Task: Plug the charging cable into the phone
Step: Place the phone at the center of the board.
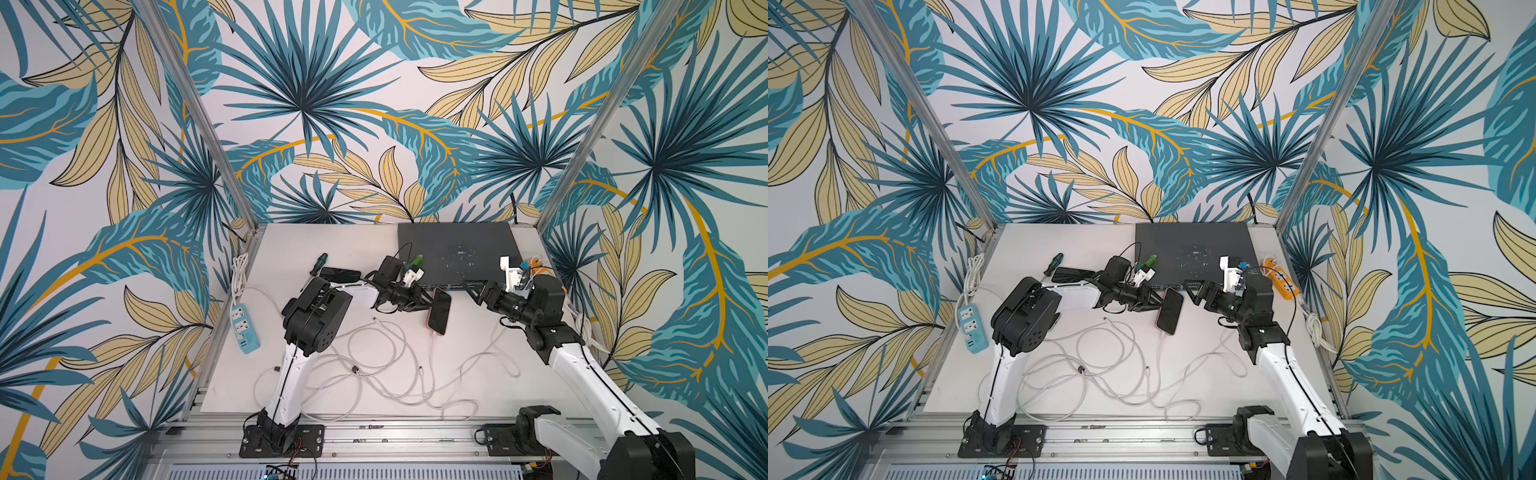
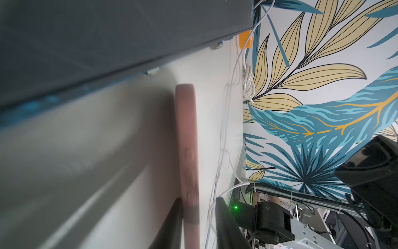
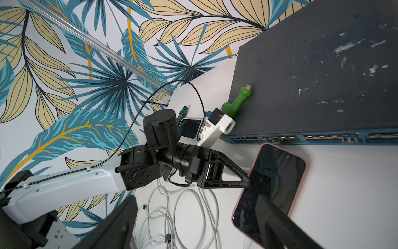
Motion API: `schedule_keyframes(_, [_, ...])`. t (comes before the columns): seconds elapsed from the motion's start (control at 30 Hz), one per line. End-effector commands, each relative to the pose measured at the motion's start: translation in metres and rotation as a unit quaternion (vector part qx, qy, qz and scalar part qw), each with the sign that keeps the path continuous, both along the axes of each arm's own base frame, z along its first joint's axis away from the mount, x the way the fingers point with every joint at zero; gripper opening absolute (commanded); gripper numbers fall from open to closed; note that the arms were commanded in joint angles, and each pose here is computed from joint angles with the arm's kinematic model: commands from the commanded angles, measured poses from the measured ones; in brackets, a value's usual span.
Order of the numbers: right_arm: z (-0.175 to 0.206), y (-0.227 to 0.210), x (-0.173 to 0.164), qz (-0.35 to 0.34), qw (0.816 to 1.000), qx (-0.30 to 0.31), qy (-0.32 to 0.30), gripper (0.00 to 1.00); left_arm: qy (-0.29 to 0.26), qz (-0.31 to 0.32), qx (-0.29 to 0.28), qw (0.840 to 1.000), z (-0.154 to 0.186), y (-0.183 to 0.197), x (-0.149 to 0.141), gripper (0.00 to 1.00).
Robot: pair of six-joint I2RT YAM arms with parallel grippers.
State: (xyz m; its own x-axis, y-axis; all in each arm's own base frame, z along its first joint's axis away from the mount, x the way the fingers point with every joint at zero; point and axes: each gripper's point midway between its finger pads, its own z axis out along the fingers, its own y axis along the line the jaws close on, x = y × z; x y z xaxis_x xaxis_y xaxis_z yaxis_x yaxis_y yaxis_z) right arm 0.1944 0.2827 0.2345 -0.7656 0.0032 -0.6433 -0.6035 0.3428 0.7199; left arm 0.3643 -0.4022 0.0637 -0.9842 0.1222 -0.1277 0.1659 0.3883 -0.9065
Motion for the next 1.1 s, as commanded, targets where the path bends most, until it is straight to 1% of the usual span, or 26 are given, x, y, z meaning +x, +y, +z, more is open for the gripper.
schedule_keyframes(0.0, [-0.011,-0.007,-0.001,-0.009,1.0,-0.021,0.001,0.89,-0.008,-0.023,-0.004,1.0,0.007,-0.004,-0.008,0.37])
schedule_keyframes(0.07, [-0.01,-0.007,-0.001,-0.009,1.0,-0.021,0.001,0.89,-0.011,-0.027,0.001,1.0,0.008,-0.002,-0.012,0.44])
schedule_keyframes(0.1, [-0.011,-0.006,0.0,-0.009,1.0,-0.023,0.003,0.89,-0.016,-0.029,0.007,0.999,0.011,0.0,-0.013,0.5])
schedule_keyframes(0.13, [-0.013,-0.006,0.001,-0.01,1.0,-0.026,0.005,0.89,-0.021,-0.031,0.017,0.999,0.013,0.002,-0.014,0.59])
schedule_keyframes(0.23, [-0.017,-0.006,0.005,-0.015,0.999,-0.041,0.012,0.89,-0.044,-0.037,0.062,0.996,0.019,0.014,-0.018,0.77])
schedule_keyframes(0.27, [-0.02,-0.007,0.006,-0.017,0.998,-0.05,0.016,0.88,-0.046,-0.037,0.084,0.995,0.019,0.021,-0.019,0.81])
schedule_keyframes(0.33, [-0.028,-0.008,0.011,-0.027,0.997,-0.07,0.025,0.87,-0.047,-0.033,0.124,0.991,0.018,0.034,-0.02,0.85])
schedule_keyframes(0.4, [-0.033,-0.006,0.015,-0.03,0.996,-0.078,0.03,0.87,-0.048,-0.016,0.144,0.988,0.022,0.05,-0.017,0.86])
schedule_keyframes(0.47, [-0.034,-0.002,0.017,-0.023,0.996,-0.081,0.038,0.87,-0.056,0.02,0.156,0.986,0.033,0.069,-0.009,0.86])
schedule_keyframes(0.5, [-0.034,0.001,0.019,-0.018,0.995,-0.085,0.041,0.86,-0.06,0.048,0.173,0.982,0.039,0.083,-0.002,0.86])
schedule_keyframes(0.57, [-0.032,0.009,0.024,-0.002,0.994,-0.101,0.045,0.85,-0.058,0.117,0.237,0.963,0.046,0.121,0.008,0.87])
schedule_keyframes(0.6, [-0.034,0.013,0.027,0.006,0.992,-0.114,0.051,0.85,-0.056,0.156,0.27,0.948,0.049,0.144,0.012,0.87])
schedule_keyframes(0.63, [-0.035,0.019,0.03,0.018,0.99,-0.126,0.057,0.85,-0.054,0.193,0.298,0.933,0.055,0.165,0.013,0.88])
schedule_keyframes(0.7, [-0.041,0.032,0.035,0.041,0.984,-0.156,0.069,0.84,-0.048,0.263,0.335,0.903,0.068,0.204,0.015,0.92])
schedule_keyframes(0.73, [-0.044,0.044,0.038,0.058,0.98,-0.176,0.065,0.83,-0.037,0.303,0.356,0.883,0.072,0.228,0.018,0.97])
schedule_keyframes(0.77, [-0.047,0.053,0.041,0.069,0.978,-0.188,0.06,0.83,-0.024,0.331,0.369,0.868,0.072,0.245,0.021,1.0])
schedule_keyframes(0.83, [-0.051,0.069,0.045,0.086,0.974,-0.201,0.058,0.83,0.011,0.359,0.38,0.852,0.069,0.263,0.03,1.0])
schedule_keyframes(0.9, [-0.054,0.085,0.047,0.099,0.972,-0.204,0.061,0.83,0.037,0.367,0.398,0.84,0.067,0.274,0.04,1.0])
schedule_keyframes(0.97, [-0.056,0.098,0.046,0.111,0.97,-0.209,0.062,0.83,0.031,0.373,0.431,0.821,0.069,0.284,0.054,1.0])
schedule_keyframes(1.03, [-0.058,0.108,0.043,0.12,0.967,-0.214,0.062,0.83,0.035,0.379,0.471,0.795,0.069,0.297,0.065,1.0])
schedule_keyframes(1.07, [-0.059,0.11,0.044,0.121,0.967,-0.215,0.064,0.84,0.028,0.382,0.489,0.784,0.07,0.303,0.073,1.0])
